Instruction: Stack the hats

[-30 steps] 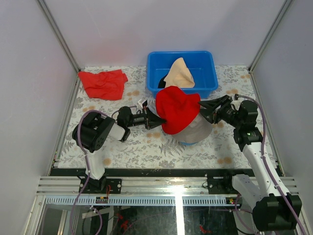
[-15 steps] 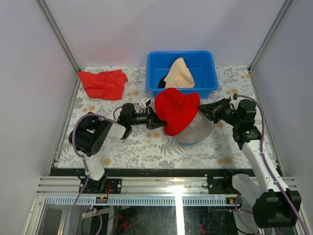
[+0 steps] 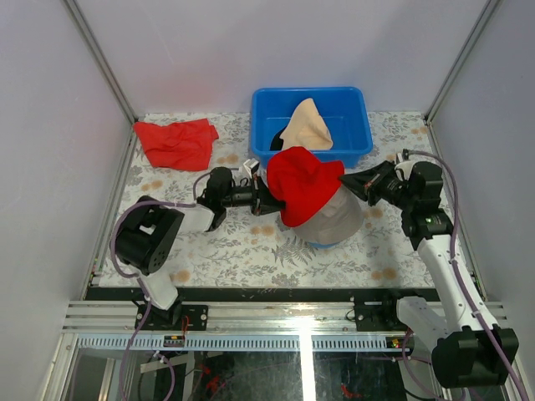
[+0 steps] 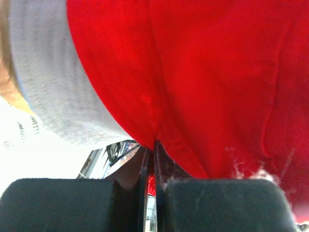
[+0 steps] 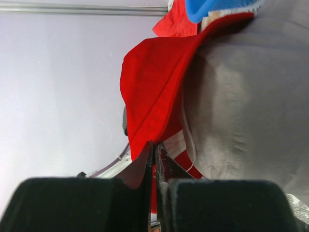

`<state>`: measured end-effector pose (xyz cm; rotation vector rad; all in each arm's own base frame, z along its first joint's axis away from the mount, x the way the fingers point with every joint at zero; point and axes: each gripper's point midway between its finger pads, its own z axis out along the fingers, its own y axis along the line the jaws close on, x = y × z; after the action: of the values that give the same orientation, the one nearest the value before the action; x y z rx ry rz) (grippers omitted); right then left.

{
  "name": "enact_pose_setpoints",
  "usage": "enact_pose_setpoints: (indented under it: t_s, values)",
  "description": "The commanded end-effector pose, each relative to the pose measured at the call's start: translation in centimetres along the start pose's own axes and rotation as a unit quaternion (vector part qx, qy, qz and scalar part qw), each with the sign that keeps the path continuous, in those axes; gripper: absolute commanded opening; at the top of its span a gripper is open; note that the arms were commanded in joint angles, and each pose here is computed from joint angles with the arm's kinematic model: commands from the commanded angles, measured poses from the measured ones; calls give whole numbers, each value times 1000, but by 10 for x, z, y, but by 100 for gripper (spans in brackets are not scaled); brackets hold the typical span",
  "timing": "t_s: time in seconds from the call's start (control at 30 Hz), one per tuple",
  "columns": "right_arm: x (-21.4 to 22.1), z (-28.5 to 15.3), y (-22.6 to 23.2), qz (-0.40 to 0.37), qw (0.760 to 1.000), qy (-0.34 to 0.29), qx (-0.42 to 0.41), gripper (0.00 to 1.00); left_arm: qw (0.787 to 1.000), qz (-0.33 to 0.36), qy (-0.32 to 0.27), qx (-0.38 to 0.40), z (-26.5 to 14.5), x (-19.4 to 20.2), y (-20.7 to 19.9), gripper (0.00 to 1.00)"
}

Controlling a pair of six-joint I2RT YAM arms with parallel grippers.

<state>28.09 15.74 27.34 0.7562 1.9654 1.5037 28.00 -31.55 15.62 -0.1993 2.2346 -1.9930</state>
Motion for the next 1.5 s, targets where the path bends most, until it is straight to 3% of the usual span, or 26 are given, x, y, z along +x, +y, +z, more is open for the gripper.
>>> enact_pose_setpoints:
  t_s: [0.0, 0.7, 0.97, 1.13, 1.2, 1.37, 1.47]
  values:
    - [-5, -16, 27, -93, 995, -23, -5, 0, 998, 63, 0, 2, 1, -4, -26, 0]
    - [17, -58, -122, -84, 976, -21, 199, 0, 996, 74, -10, -52, -9, -3, 3, 0]
    - [5, -55, -136, -92, 970, -29, 223, 0, 997, 55, -12, -59, -8, -14, 22, 0]
    - [-9, -50, -120, -107, 970, -37, 215, 0, 997, 57, -22, -39, -9, -27, 9, 0]
    - [-14, -50, -115, -120, 967, -40, 220, 7, 997, 60, -24, -36, -8, -32, 3, 0]
    - [-28, -58, -94, -172, 958, -61, 223, 43, 998, 61, -27, -22, -7, -37, -10, 0]
    - [-38, -60, -76, -212, 952, -82, 207, 54, 998, 58, -27, -14, -6, -39, -15, 0]
